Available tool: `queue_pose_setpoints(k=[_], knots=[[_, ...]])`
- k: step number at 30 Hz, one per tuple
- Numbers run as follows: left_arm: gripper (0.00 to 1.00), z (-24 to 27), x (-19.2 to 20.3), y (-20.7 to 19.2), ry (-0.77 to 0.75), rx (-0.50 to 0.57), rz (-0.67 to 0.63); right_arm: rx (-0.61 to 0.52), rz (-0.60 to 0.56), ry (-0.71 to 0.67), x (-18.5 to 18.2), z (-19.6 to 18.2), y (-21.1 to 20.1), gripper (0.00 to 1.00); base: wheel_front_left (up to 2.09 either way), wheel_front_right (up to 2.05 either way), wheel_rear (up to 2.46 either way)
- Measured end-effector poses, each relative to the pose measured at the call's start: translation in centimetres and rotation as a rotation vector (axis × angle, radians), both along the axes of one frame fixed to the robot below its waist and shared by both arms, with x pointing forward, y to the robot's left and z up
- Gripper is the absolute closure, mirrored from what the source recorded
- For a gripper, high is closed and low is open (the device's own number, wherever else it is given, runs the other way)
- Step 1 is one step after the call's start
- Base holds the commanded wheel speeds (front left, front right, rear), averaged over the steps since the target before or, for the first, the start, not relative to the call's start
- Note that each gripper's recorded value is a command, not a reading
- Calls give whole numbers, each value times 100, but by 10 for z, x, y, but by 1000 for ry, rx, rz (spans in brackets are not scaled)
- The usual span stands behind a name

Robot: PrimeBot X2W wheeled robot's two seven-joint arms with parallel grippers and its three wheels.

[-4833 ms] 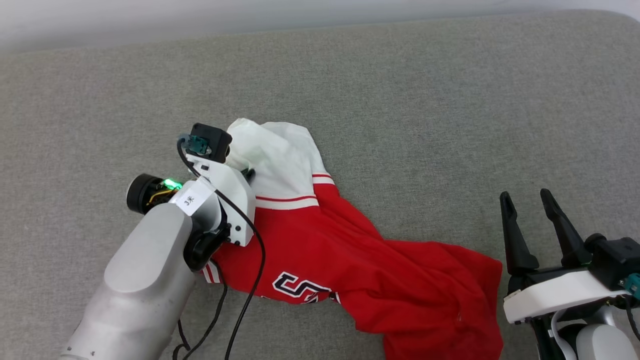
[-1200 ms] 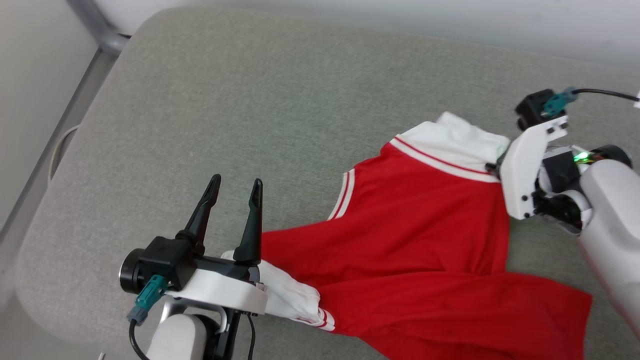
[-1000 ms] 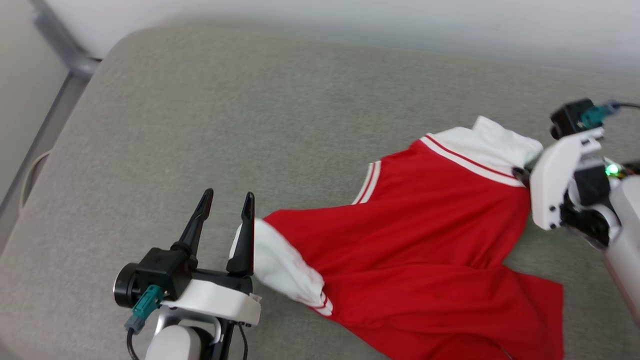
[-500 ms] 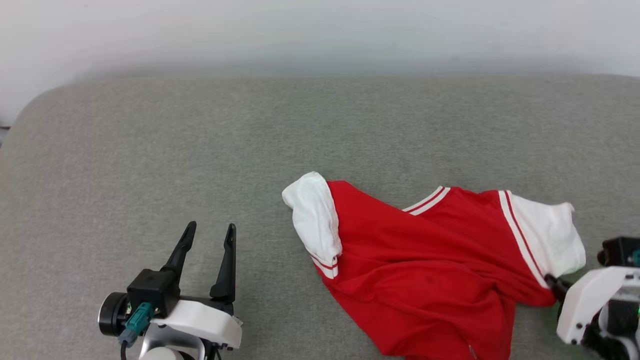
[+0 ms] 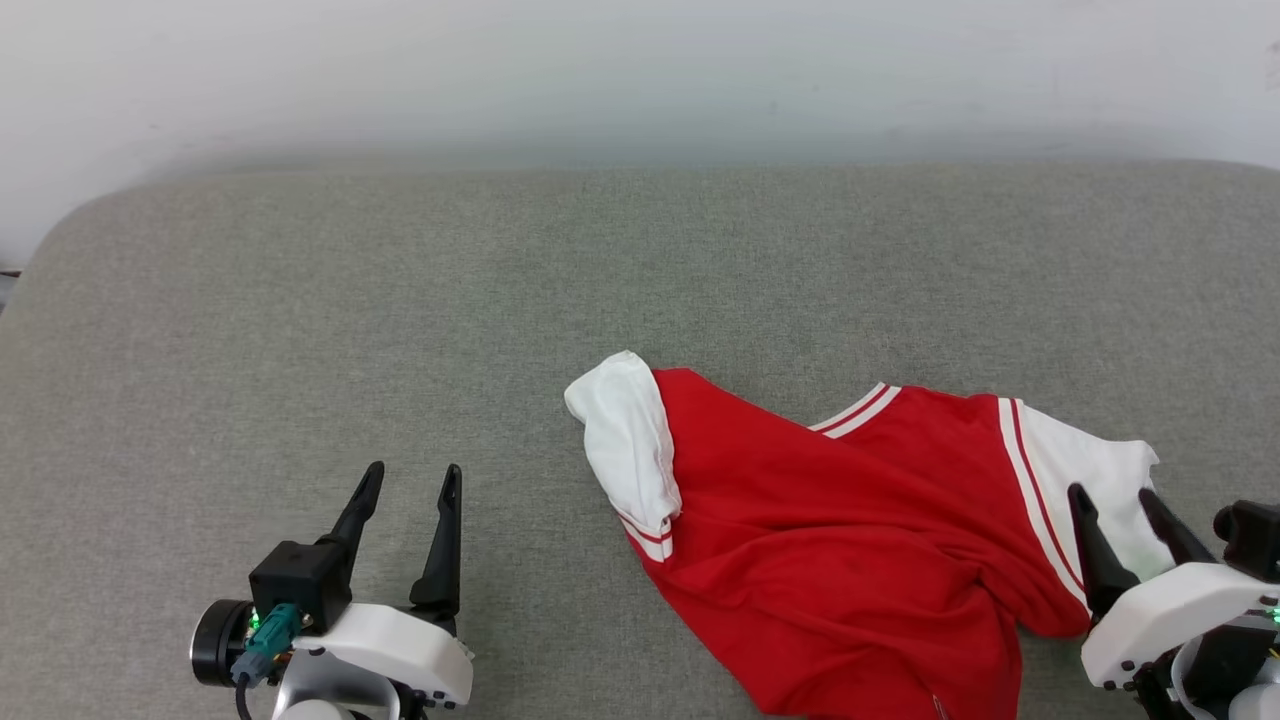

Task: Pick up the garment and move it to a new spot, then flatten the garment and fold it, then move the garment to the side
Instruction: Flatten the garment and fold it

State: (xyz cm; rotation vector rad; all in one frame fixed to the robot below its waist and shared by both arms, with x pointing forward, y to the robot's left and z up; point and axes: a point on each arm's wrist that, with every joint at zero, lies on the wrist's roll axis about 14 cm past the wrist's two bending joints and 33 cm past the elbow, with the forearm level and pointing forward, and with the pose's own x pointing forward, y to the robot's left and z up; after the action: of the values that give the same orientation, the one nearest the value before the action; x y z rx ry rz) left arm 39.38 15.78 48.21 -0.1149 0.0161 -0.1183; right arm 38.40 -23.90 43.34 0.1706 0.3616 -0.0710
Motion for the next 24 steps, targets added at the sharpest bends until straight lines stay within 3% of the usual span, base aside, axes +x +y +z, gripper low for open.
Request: queue_pose_setpoints(k=[5, 10, 15, 24], knots=[[0, 1, -4, 7, 11, 3, 20, -49, 9, -203, 5, 41, 11, 0, 0, 0, 0], [0, -1, -10, 14, 51, 1, 28, -73, 45, -311, 1, 67, 28, 0, 0, 0, 0], [0, -3, -7, 9, 124, -18, -16, -82, 80, -360, -5, 83, 42, 0, 0, 0, 0], [0, 10, 45, -39, 267, -44, -228, -44, 102, -367, 2, 84, 53, 0, 0, 0, 0]])
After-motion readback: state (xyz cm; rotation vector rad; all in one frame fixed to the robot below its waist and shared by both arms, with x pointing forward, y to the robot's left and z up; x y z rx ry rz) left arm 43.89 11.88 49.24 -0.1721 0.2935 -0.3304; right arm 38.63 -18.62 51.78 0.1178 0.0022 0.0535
